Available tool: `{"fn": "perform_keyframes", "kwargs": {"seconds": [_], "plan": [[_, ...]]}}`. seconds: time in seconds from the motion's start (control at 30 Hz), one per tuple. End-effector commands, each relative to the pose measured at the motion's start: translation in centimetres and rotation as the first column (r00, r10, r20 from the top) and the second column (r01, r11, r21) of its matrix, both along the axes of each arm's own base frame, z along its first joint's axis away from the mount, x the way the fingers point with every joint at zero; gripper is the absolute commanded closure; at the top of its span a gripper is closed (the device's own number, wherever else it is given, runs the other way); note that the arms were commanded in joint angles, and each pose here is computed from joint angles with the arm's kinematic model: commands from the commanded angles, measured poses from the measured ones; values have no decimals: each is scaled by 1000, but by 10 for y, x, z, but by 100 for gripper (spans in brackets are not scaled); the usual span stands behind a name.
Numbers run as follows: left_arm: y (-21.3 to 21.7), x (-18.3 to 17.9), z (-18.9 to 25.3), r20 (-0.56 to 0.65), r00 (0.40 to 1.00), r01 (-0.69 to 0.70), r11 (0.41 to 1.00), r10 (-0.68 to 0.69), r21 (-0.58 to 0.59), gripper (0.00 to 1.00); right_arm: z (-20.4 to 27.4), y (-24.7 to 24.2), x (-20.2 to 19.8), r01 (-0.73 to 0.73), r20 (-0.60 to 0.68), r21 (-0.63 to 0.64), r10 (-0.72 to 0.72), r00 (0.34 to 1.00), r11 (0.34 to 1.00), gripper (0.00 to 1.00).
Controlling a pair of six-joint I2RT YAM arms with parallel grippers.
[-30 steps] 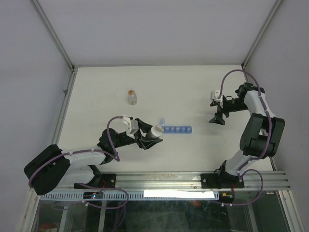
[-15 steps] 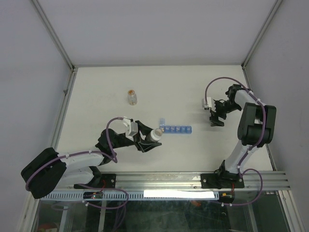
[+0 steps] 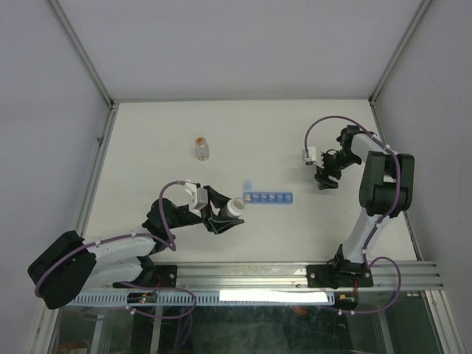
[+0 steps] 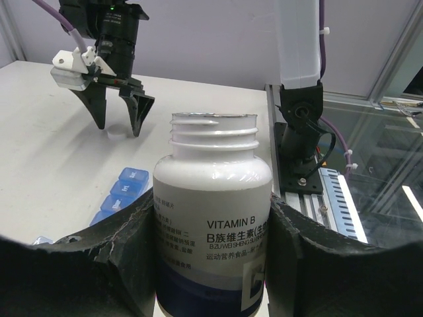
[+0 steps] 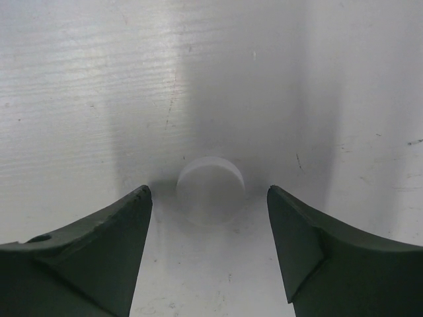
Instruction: Sort the pills into containers
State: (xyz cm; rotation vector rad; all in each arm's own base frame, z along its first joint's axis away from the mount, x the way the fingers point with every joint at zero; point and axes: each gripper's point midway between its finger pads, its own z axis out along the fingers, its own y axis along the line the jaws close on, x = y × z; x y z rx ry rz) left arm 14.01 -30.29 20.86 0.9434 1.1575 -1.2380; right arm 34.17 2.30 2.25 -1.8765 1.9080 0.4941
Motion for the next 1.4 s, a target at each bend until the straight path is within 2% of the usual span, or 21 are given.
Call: {"fn": "perform_keyframes", "kwargs": {"seconds": [0.0,0.5,0.67,0.87,1.03,1.2,1.37], "plan": [[5,0,8,53,999,-10,1000,11,-27,100,2,-3,9,10,6,-39,-10,1000,999,29],[12,-4,10,48,999,-21,999,23,-42,100,0,0,6,38,-28,-53,-39,999,998,48],[12,-5,12,37,999,-17,999,19,-43,100,9,6,4,65,-36,-23,-66,997,998,59],[8,-7,12,52,999,12,999,-10,-38,100,66,46,-12,106,-53,125,-100,994,986,76],[-4,-2,13,76,996,48,999,-50,19,100,129,102,-44,107,-78,269,-89,993,957,79],[-14,5,14,83,994,68,995,-74,77,100,195,157,-88,10,-81,447,29,996,894,79],[-19,16,16,37,996,83,992,-86,95,100,236,194,-128,-126,-25,525,164,986,841,79]]}}
